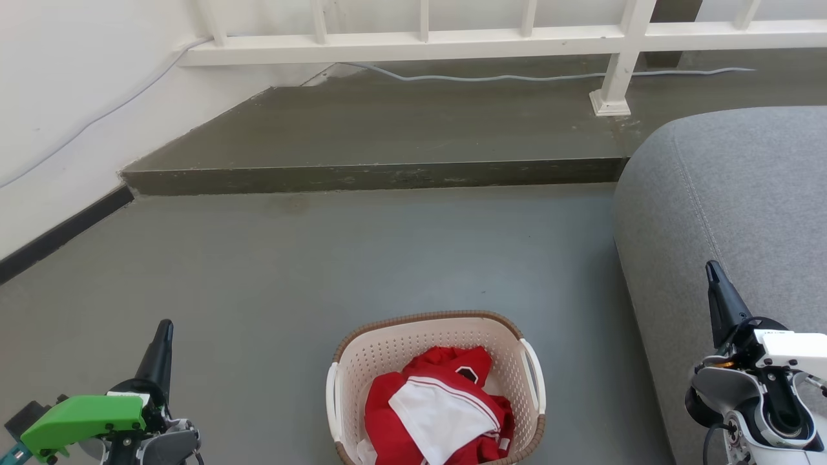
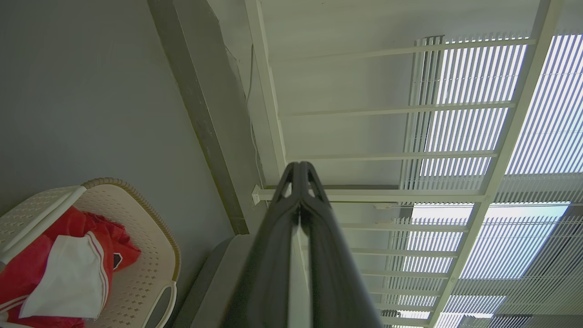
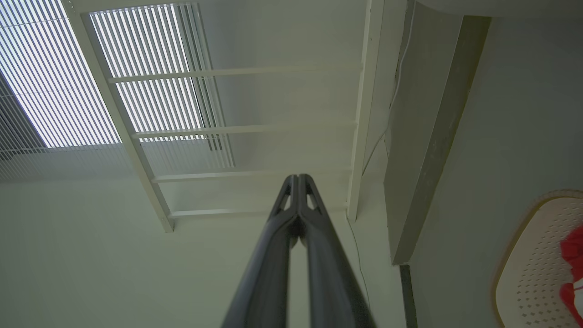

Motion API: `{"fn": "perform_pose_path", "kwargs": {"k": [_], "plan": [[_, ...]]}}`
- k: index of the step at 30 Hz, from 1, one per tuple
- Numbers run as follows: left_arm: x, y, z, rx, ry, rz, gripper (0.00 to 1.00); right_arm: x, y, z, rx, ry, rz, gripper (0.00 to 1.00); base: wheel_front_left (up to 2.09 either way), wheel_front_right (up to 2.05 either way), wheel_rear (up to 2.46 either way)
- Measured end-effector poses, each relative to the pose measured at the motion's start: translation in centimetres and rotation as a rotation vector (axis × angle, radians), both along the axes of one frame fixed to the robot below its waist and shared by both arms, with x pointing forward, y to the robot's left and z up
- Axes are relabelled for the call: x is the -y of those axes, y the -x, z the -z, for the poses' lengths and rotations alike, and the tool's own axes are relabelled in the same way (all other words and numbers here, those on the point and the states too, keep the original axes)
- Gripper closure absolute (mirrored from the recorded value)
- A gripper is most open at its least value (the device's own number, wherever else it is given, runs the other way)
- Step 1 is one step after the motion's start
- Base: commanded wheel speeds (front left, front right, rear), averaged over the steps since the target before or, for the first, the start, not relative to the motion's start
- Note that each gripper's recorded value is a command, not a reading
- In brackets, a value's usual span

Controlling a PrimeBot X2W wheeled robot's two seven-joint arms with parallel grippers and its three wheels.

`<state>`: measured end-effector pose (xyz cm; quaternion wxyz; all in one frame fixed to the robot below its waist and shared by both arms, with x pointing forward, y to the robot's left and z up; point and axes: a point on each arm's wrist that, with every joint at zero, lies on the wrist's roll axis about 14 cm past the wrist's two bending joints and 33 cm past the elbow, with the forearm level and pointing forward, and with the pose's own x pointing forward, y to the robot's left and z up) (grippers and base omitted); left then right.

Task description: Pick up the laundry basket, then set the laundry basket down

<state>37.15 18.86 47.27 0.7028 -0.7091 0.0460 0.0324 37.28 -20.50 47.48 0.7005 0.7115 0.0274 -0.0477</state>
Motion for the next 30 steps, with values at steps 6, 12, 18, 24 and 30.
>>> {"fn": "perform_pose_path", "kwargs": {"k": [6, 12, 18, 24, 30], "plan": [[0.01, 0.00, 0.01, 0.000, 0.001, -0.001, 1.00, 0.00, 0.00, 0.01, 0.000, 0.000, 0.000, 1.00, 0.00, 0.00, 0.00], [0.05, 0.00, 0.03, -0.001, 0.003, -0.001, 1.00, 0.00, 0.00, 0.01, 0.000, 0.000, 0.000, 1.00, 0.00, 0.00, 0.00], [0.16, -0.01, 0.04, -0.001, 0.006, 0.003, 1.00, 0.01, 0.00, 0.02, 0.000, -0.001, 0.001, 1.00, 0.00, 0.00, 0.00], [0.17, 0.00, 0.04, -0.001, 0.007, 0.002, 1.00, 0.02, 0.01, 0.01, 0.000, -0.001, 0.001, 1.00, 0.00, 0.00, 0.00], [0.20, -0.01, 0.04, -0.001, 0.008, 0.002, 1.00, 0.03, 0.01, 0.02, 0.000, -0.001, 0.001, 1.00, 0.00, 0.00, 0.00]]}}
